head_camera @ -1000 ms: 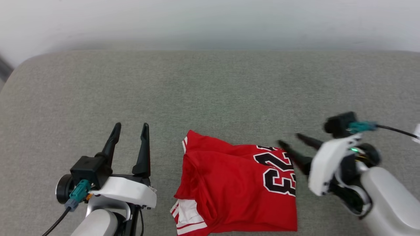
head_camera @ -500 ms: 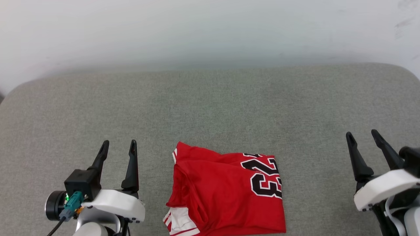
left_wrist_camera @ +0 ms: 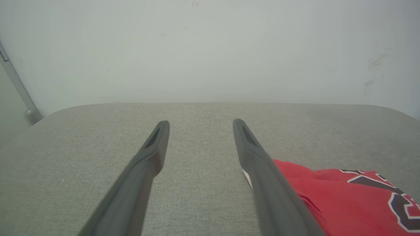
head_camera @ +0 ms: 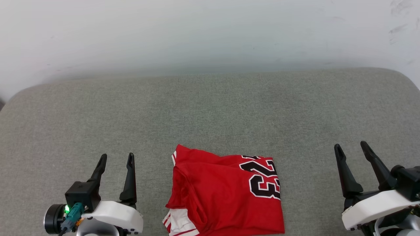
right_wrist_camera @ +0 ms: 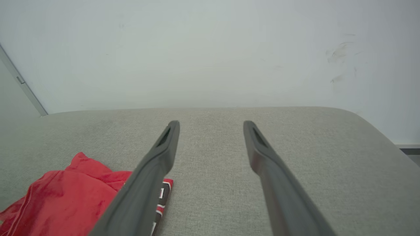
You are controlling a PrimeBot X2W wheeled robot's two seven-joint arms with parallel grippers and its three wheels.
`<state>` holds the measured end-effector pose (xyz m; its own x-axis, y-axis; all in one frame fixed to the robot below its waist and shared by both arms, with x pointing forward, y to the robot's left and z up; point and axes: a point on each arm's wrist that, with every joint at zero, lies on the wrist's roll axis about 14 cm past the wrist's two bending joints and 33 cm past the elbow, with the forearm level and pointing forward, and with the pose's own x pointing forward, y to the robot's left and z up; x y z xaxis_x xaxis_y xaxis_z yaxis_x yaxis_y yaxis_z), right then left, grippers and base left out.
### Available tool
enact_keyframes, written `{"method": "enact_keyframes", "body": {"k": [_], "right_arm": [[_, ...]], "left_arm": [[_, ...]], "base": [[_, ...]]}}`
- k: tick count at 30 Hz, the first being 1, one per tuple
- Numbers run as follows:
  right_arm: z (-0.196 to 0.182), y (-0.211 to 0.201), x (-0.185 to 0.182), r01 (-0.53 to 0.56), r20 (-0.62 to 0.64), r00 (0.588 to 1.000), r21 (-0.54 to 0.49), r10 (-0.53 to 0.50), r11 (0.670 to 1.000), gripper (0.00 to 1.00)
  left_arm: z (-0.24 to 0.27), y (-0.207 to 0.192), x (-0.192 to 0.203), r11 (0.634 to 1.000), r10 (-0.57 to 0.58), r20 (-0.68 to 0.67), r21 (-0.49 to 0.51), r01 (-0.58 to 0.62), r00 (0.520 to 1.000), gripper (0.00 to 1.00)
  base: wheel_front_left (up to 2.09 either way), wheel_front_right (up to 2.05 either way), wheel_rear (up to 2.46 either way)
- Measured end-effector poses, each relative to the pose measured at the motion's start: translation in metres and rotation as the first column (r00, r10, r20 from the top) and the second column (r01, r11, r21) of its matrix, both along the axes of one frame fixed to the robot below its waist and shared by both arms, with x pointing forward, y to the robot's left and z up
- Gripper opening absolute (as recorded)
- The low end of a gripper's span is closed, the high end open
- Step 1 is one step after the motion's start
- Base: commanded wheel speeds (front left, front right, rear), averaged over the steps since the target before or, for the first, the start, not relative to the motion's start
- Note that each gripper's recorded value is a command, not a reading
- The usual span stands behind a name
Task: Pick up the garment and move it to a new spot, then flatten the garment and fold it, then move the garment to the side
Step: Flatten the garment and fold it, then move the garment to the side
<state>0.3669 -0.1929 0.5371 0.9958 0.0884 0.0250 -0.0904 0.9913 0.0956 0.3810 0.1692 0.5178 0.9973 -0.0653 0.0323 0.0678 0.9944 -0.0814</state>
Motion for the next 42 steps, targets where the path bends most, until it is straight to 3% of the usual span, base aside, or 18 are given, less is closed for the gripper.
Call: {"method": "enact_keyframes", "body": {"k": [10, 14, 18, 21, 26, 29, 33, 35, 40, 42], "right_arm": [[-0.004, -0.001, 0.002, 0.011, -0.040, 0.999, 0.018, -0.011, 1.000, 1.00], [-0.041, -0.023, -0.002, 0.077, -0.219, 0.974, 0.077, -0.058, 0.994, 1.00], [-0.091, -0.066, -0.015, 0.185, -0.445, 0.885, 0.076, -0.133, 0.980, 1.00], [-0.117, -0.077, -0.019, 0.223, -0.568, 0.814, 0.111, -0.122, 0.968, 1.00], [-0.159, -0.053, -0.028, 0.227, -0.761, 0.648, 0.225, 0.025, 0.948, 1.00], [-0.167, -0.028, -0.024, 0.213, -0.801, 0.583, 0.315, 0.139, 0.925, 1.00], [-0.165, 0.024, -0.012, 0.179, -0.772, 0.529, 0.507, 0.352, 0.843, 1.00], [-0.160, 0.048, -0.006, 0.173, -0.726, 0.508, 0.614, 0.464, 0.770, 1.00], [-0.162, 0.083, 0.000, 0.182, -0.666, 0.423, 0.726, 0.614, 0.663, 1.00], [-0.164, 0.094, 0.002, 0.174, -0.658, 0.389, 0.740, 0.644, 0.650, 1.00]], "left_arm": [[-0.001, 0.000, 0.006, 1.000, 0.007, 0.001, -0.013, -0.007, 1.000, 1.00], [0.003, 0.000, 0.011, 1.000, 0.014, 0.018, -0.027, -0.014, 1.000, 1.00], [0.008, 0.001, 0.014, 0.999, 0.028, 0.041, -0.042, -0.027, 0.999, 1.00], [0.010, 0.006, 0.014, 0.997, 0.051, 0.052, -0.053, -0.048, 0.997, 1.00], [0.008, 0.013, 0.012, 0.995, 0.081, 0.052, -0.067, -0.078, 0.995, 1.00], [0.007, 0.016, 0.012, 0.994, 0.089, 0.054, -0.070, -0.086, 0.995, 1.00], [0.007, 0.022, 0.015, 0.991, 0.113, 0.059, -0.074, -0.108, 0.992, 1.00], [0.003, 0.029, 0.016, 0.989, 0.130, 0.051, -0.071, -0.127, 0.990, 1.00], [-0.001, 0.036, 0.016, 0.986, 0.155, 0.044, -0.069, -0.151, 0.987, 1.00], [-0.002, 0.040, 0.016, 0.985, 0.164, 0.044, -0.068, -0.160, 0.986, 1.00]], "base": [[0.00, 0.00, 0.00], [0.00, 0.00, 0.00], [0.00, 0.00, 0.00], [0.00, 0.00, 0.00], [0.00, 0.00, 0.00], [0.00, 0.00, 0.00], [0.00, 0.00, 0.00], [0.00, 0.00, 0.00], [0.00, 0.00, 0.00], [0.00, 0.00, 0.00]]}}
